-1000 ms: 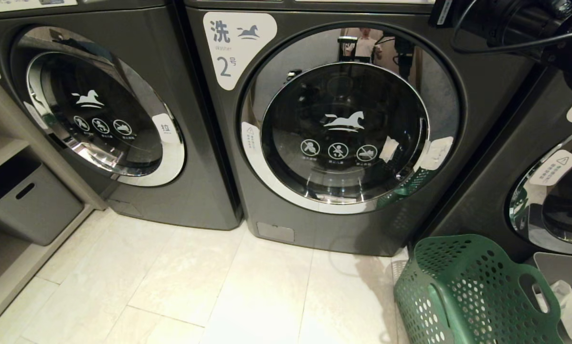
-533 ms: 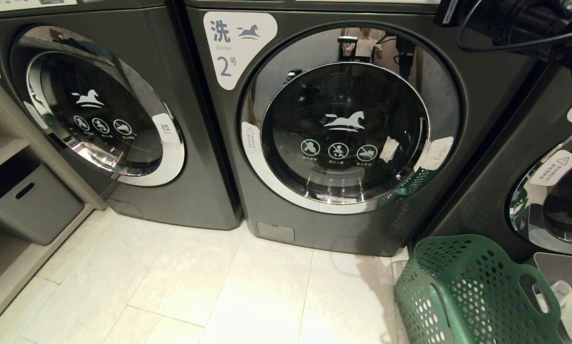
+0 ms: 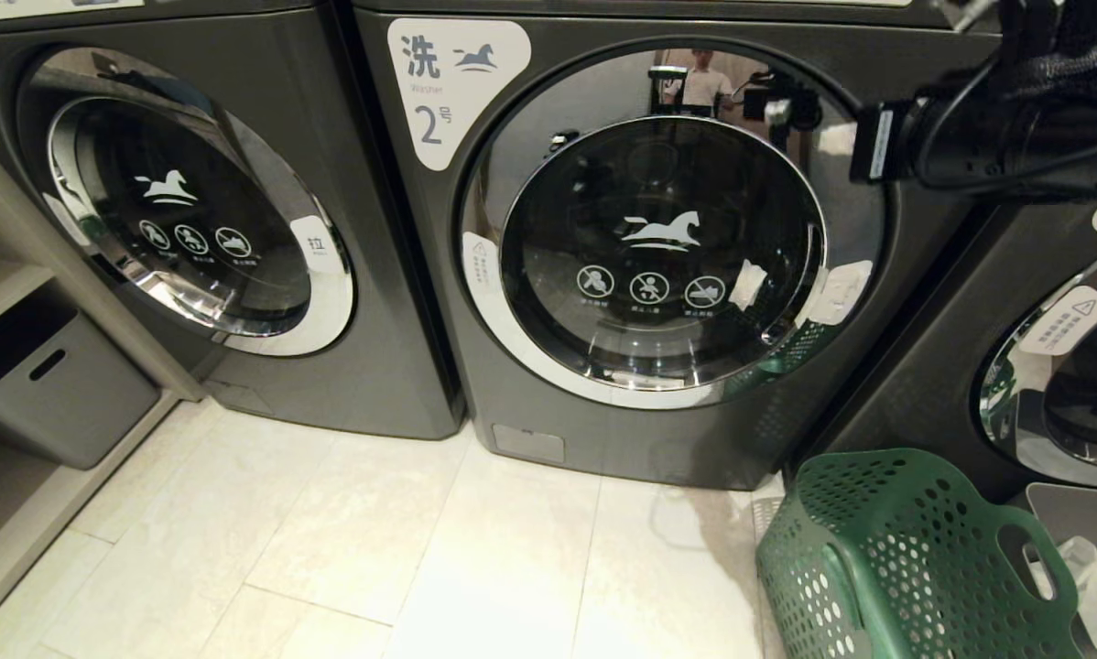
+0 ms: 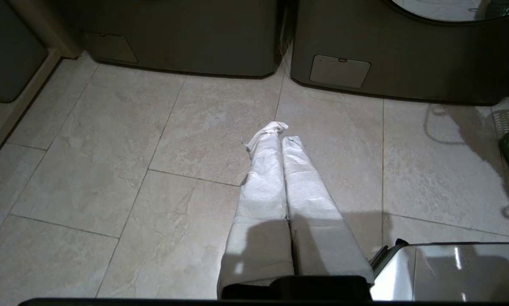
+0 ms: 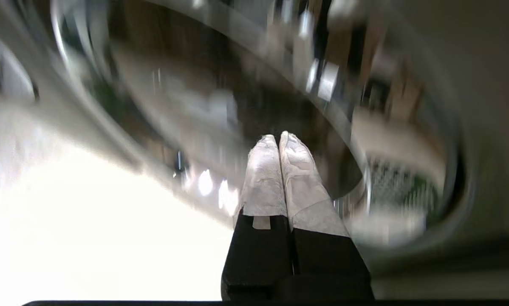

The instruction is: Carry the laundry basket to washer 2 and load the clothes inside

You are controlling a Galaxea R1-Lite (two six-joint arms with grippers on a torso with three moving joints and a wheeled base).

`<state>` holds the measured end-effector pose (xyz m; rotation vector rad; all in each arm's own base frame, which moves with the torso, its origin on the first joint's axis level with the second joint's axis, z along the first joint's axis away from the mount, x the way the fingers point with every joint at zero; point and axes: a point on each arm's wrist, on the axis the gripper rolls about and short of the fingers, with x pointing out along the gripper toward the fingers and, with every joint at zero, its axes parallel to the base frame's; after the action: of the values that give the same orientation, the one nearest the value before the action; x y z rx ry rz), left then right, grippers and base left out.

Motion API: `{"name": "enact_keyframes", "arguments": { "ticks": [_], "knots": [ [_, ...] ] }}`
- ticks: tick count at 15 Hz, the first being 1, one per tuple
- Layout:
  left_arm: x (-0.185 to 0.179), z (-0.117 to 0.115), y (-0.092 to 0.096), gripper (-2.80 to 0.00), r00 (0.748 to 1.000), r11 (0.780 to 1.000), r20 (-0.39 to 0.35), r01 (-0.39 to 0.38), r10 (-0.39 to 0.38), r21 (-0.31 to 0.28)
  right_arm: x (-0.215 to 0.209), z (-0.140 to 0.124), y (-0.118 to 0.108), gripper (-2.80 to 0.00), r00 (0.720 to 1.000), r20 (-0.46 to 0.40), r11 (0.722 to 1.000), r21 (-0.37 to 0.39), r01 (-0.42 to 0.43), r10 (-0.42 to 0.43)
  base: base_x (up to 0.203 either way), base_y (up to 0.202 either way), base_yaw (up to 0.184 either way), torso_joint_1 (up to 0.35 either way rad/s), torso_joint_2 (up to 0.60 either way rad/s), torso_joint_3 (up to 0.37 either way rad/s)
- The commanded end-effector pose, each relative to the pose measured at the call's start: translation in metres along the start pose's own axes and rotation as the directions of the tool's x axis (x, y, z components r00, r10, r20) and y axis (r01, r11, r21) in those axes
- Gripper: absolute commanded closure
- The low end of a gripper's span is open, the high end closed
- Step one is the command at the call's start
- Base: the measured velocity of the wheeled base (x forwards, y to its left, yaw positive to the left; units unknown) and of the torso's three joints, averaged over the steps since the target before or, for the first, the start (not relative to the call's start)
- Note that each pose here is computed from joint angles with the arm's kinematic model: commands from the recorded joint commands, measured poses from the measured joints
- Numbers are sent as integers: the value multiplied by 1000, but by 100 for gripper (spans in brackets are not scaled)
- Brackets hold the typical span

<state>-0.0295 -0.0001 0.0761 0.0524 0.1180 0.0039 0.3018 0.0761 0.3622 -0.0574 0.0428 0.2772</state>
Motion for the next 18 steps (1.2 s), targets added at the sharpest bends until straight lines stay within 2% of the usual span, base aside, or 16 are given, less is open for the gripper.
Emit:
{"name": "enact_keyframes", "arguments": {
  "ticks": [1, 4, 6, 8, 9, 11, 14, 16, 18],
  "knots": [
    [0, 0, 0, 0, 1000, 1000, -2, -2, 2, -5, -50, -21, 2, 0, 990, -138, 1000, -12, -10, 9, 0, 0, 0, 0, 0, 0],
    [0, 0, 0, 0, 1000, 1000, 0, -2, 2, -5, -102, -70, 5, 0, 955, -295, 998, -53, -19, 3, 0, 0, 0, 0, 0, 0],
    [0, 0, 0, 0, 1000, 1000, 0, -2, 2, -5, -133, -112, 5, 0, 914, -406, 997, -77, -1, -30, 0, 0, 0, 0, 0, 0],
    [0, 0, 0, 0, 1000, 1000, 0, -2, 2, -5, -159, -146, 3, 0, 872, -482, 994, -92, 53, -92, 0, 0, 0, 0, 0, 0],
    [0, 0, 0, 0, 1000, 1000, -1, -2, 2, -5, -173, -158, 3, 0, 864, -492, 993, -94, 67, -104, 0, 0, 0, 0, 0, 0],
    [0, 0, 0, 0, 1000, 1000, 0, -2, 2, -5, -204, -184, 6, 0, 870, -488, 996, -69, 49, -76, 0, 0, 0, 0, 0, 0],
    [0, 0, 0, 0, 1000, 1000, 0, -2, 2, -5, -255, -227, 14, 0, 905, -424, 999, -41, 22, -37, 0, 0, 0, 0, 0, 0],
    [0, 0, 0, 0, 1000, 1000, 0, -2, 2, -5, -283, -256, 22, 0, 938, -343, 998, -55, 34, -51, 0, 0, 0, 0, 0, 0],
    [0, 0, 0, 0, 1000, 1000, 0, -2, 2, -5, -304, -271, 28, 0, 977, -204, 996, -82, 44, -60, 0, 0, 0, 0, 0, 0]
  ]
}}
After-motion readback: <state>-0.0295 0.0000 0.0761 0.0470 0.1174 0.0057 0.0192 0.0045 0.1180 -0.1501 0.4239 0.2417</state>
